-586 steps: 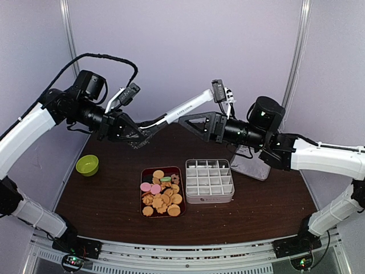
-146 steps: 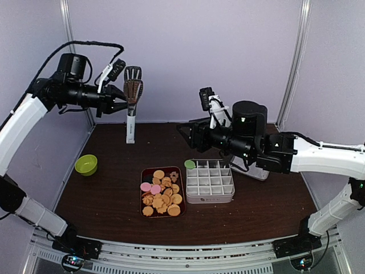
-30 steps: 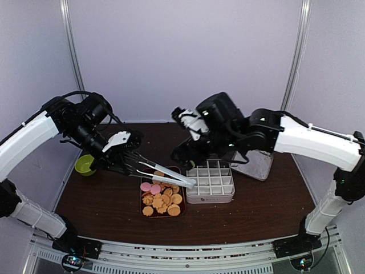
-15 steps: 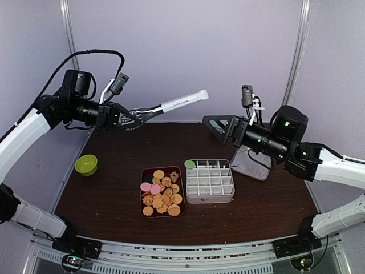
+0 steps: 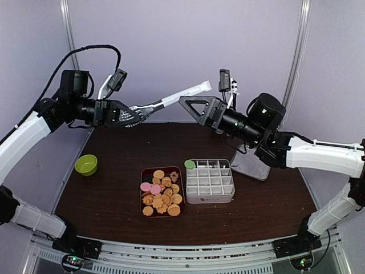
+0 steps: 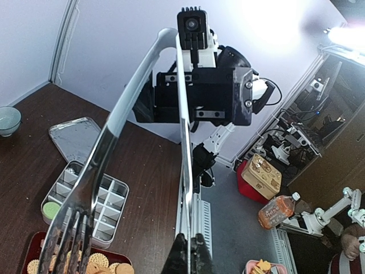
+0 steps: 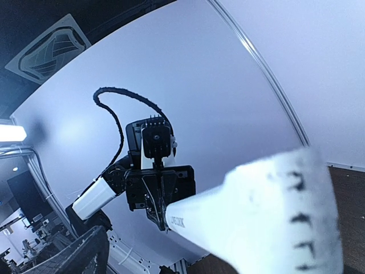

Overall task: Pack the cookies
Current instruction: Pass from the left arm to the right

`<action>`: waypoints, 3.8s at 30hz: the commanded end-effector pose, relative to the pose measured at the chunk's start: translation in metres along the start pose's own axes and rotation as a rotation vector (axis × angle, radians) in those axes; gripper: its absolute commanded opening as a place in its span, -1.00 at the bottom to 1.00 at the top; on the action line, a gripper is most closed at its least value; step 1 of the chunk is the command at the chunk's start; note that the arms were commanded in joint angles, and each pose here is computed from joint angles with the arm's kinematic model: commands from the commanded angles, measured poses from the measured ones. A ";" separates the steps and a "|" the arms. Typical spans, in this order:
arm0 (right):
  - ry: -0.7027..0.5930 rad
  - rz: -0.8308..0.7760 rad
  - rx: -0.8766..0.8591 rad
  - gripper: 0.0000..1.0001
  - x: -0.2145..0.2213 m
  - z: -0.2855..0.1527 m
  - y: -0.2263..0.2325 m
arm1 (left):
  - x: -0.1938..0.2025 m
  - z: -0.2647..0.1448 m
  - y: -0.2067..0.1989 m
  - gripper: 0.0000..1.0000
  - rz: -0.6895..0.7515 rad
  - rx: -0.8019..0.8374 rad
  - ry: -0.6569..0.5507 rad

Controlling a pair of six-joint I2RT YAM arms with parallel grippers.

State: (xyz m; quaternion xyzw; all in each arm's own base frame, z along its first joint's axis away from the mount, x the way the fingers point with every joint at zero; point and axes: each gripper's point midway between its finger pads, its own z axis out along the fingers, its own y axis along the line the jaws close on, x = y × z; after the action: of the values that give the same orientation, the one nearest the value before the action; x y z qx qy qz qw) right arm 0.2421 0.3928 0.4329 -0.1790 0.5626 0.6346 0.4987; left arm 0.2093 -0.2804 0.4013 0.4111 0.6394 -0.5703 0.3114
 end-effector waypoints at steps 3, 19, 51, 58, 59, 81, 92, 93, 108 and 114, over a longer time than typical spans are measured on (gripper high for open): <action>-0.021 0.039 -0.121 0.85 -0.017 0.011 0.023 | -0.009 -0.004 -0.022 -1.00 0.098 0.065 -0.026; 0.187 0.141 -0.278 0.41 0.004 0.014 0.028 | 0.003 -0.006 -0.024 -1.00 0.149 0.061 0.031; 0.129 0.140 -0.282 0.14 -0.007 0.016 0.034 | 0.017 -0.004 -0.010 -1.00 0.144 0.010 0.066; 0.077 0.129 -0.253 -0.04 -0.016 0.013 0.032 | 0.018 -0.004 -0.010 -1.00 0.145 0.010 0.067; 0.068 0.126 -0.247 -0.06 -0.018 0.012 0.032 | 0.019 -0.004 -0.010 -1.00 0.143 0.008 0.068; 0.040 0.154 -0.337 -0.01 -0.030 0.005 0.048 | 0.019 -0.005 -0.005 -1.00 0.143 -0.021 0.071; 0.042 0.143 -0.335 -0.11 -0.032 0.001 0.047 | 0.020 -0.005 -0.008 -1.00 0.139 -0.010 0.069; 0.042 0.143 -0.334 -0.13 -0.033 0.000 0.046 | 0.020 -0.005 -0.008 -1.00 0.138 -0.009 0.069; -0.016 0.176 -0.331 -0.32 -0.042 0.008 0.041 | 0.022 -0.005 0.000 -0.84 0.132 -0.046 0.077; -0.013 0.107 -0.218 -0.40 -0.038 -0.001 0.030 | 0.022 -0.010 0.010 -0.13 0.166 -0.145 0.114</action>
State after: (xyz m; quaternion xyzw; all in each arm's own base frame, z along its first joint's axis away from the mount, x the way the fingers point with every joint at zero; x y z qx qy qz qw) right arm 0.2506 0.4033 0.4396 -0.1844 0.5384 0.7266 0.3848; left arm 0.2000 -0.2726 0.3822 0.4716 0.6348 -0.5133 0.3334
